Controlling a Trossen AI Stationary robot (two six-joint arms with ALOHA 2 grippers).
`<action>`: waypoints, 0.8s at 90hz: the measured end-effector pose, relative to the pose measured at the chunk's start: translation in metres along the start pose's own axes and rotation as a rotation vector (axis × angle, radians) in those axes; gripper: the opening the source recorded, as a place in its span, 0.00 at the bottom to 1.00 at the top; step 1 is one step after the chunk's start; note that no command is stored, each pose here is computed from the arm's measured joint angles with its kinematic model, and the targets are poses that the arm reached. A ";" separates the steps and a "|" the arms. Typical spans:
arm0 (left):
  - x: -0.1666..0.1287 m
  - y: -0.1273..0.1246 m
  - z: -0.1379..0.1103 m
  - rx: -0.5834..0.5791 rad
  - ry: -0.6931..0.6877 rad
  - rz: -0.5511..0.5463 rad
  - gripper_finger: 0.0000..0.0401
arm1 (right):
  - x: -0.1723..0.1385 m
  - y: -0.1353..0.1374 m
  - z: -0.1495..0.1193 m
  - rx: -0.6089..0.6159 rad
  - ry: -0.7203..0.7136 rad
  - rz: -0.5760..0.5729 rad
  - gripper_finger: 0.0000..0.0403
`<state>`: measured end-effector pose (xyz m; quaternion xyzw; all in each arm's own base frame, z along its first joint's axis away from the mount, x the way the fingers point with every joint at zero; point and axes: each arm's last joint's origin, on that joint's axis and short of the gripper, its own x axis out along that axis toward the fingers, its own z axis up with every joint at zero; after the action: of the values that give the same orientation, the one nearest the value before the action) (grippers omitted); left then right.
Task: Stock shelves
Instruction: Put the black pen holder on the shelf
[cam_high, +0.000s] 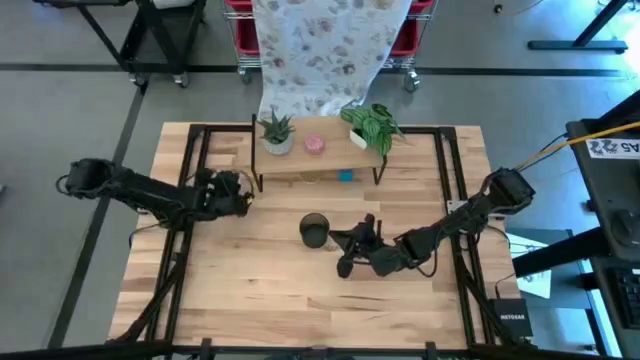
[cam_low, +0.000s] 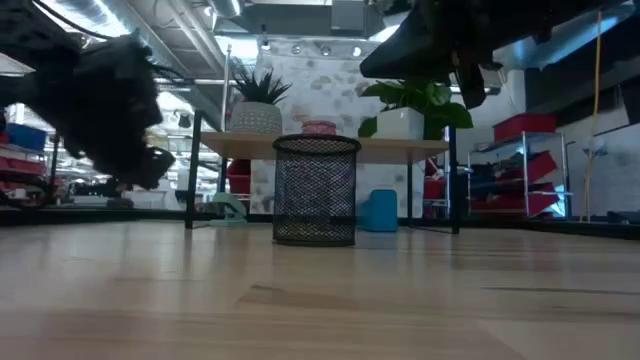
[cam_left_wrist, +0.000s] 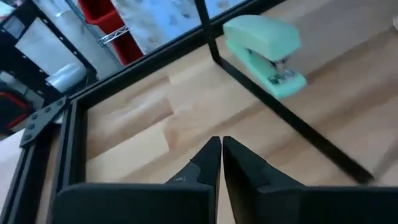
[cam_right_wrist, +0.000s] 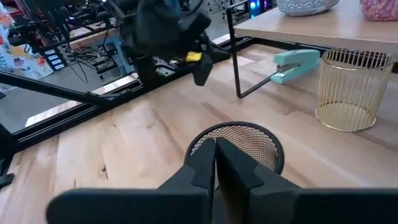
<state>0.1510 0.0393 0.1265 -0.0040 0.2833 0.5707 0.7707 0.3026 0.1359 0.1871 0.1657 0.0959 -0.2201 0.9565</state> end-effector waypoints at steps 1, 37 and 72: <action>0.002 0.001 0.001 0.005 0.004 0.004 0.00 | 0.000 0.000 0.000 0.001 0.000 0.001 0.00; -0.011 0.009 0.008 0.133 0.198 -0.148 0.00 | 0.004 -0.001 0.000 -0.082 0.057 0.077 0.00; -0.083 0.013 0.020 0.035 0.214 -0.444 0.00 | 0.031 0.021 0.051 -0.674 0.367 0.137 0.33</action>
<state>0.1327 -0.0226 0.1841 -0.1135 0.3654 0.3786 0.8428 0.3445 0.1234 0.2317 -0.1153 0.3212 -0.0788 0.9367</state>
